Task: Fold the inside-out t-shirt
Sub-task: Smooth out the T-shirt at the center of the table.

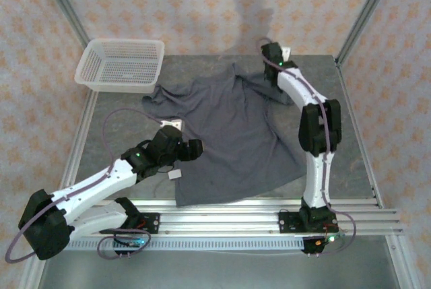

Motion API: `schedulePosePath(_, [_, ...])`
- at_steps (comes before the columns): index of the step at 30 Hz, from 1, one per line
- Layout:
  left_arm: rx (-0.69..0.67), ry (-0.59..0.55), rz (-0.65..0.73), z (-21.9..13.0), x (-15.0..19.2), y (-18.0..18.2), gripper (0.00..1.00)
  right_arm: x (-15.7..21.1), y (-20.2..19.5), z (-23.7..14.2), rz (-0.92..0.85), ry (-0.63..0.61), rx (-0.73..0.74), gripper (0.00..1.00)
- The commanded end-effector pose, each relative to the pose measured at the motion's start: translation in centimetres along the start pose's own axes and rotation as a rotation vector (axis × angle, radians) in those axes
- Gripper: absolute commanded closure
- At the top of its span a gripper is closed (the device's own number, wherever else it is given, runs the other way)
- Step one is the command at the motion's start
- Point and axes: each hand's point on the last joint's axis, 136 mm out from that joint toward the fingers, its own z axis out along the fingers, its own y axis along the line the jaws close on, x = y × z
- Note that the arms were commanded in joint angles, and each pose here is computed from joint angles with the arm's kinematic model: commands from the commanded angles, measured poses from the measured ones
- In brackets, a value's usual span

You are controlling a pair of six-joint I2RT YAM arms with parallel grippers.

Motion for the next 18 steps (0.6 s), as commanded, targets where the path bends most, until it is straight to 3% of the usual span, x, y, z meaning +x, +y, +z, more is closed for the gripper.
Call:
schedulePosePath(1, [-0.031,-0.013,0.024,-0.3,-0.7,0.1,0.15,-0.7,-3.2,5.2,0.055,0.05,0.154,0.92])
schedulePosePath(4, [-0.062,-0.012,0.023,-0.3,-0.9,0.5,0.14,-2.4,-3.2,6.1,0.091,0.073,0.135,0.62])
schedulePosePath(6, [-0.096,-0.023,0.013,-0.3,-1.4,0.8,0.14,-3.5,-3.1,4.9,0.097,0.067,0.104,0.55])
schedulePosePath(8, [-0.164,-0.046,0.0,-0.3,-2.3,1.6,0.15,-3.7,-2.7,3.1,0.1,0.096,0.037,0.54])
schedulePosePath(11, [-0.276,-0.096,-0.026,-0.4,-4.5,2.5,0.21,-1.4,-0.4,-0.2,0.099,0.202,-0.181,0.56])
schedulePosePath(14, [-0.346,-0.166,-0.063,0.2,-7.4,3.2,0.29,3.2,2.1,-4.3,0.157,0.244,-0.42,0.63])
schedulePosePath(16, [-0.37,-0.205,-0.109,0.9,-9.3,4.1,0.36,6.4,3.6,-7.2,0.195,0.247,-0.548,0.73])
schedulePosePath(17, [-0.381,-0.215,-0.143,1.4,-10.0,4.7,0.42,8.2,4.4,-8.3,0.202,0.267,-0.591,0.84])
schedulePosePath(18, [-0.383,-0.225,-0.178,1.8,-10.9,5.2,0.53,10.3,5.2,-9.2,0.192,0.301,-0.617,0.93])
